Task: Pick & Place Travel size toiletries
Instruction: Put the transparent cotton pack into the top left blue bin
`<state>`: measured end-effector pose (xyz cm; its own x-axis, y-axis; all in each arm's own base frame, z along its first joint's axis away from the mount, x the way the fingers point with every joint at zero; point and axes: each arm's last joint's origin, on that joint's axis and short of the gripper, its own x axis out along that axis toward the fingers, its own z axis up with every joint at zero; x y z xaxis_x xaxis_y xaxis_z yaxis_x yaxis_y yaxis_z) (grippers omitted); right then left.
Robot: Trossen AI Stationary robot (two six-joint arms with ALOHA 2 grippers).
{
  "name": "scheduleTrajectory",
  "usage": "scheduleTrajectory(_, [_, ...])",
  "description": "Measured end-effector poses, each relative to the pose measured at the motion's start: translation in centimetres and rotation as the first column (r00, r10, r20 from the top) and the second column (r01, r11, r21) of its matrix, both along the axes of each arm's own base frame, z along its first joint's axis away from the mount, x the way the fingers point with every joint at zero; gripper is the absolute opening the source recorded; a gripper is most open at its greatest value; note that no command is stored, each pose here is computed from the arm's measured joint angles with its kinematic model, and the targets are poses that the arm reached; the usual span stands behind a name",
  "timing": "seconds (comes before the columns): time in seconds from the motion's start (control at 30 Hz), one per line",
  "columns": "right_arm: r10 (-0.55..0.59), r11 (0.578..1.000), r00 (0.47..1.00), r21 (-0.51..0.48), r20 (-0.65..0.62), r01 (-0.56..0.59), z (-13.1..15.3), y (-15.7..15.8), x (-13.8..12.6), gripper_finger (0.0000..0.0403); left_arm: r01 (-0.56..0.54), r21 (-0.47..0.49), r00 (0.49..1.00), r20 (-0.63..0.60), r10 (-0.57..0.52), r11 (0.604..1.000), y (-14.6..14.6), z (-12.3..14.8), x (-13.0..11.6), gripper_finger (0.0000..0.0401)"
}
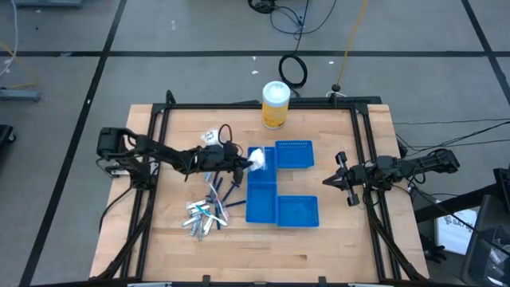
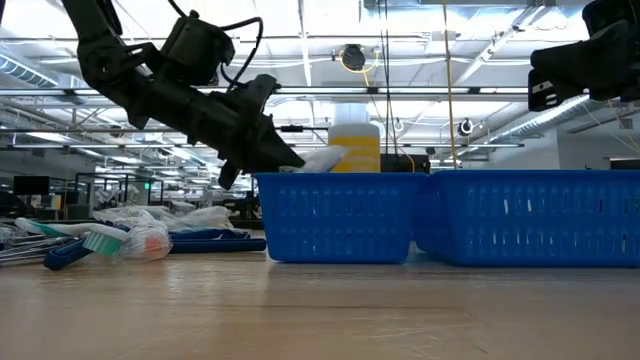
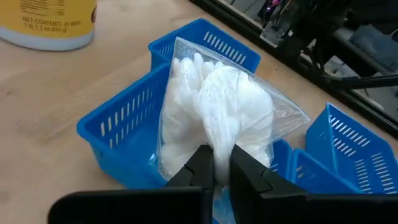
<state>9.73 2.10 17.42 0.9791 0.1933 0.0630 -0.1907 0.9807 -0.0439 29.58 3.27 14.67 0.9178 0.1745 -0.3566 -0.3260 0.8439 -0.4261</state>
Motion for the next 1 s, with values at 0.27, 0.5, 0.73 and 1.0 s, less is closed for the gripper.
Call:
scheduleTrajectory(0.27, [0.0, 1.0, 1.0, 0.0, 0.0, 0.0, 0.0, 0.0, 0.0, 0.0004, 0.024, -0.069, 0.999, 0.031, -0.022, 0.997, -0.1, 0.6, 0.6, 0.0039])
scheduleTrajectory(0.5, [0.0, 1.0, 1.0, 0.0, -0.001, 0.0, 0.0, 0.0, 0.0, 0.0004, 0.025, -0.039, 0.997, -0.07, -0.027, 0.999, 0.3, 3.2, 3.1, 0.0161])
scheduleTrajectory(0.73, [0.0, 1.0, 1.0, 0.0, 0.0, 0.0, 0.0, 0.0, 0.0, 0.0004, 0.065, 0.079, 0.982, -0.183, -0.05, 0.995, 1.0, 4.4, 3.9, 0.0248])
scheduleTrajectory(1.0, [0.0, 1.0, 1.0, 0.0, 0.001, 0.0, 0.0, 0.0, 0.0, 0.0004, 0.052, 0.071, 0.987, -0.157, -0.041, 0.996, 1.3, 5.2, 3.6, 0.0279])
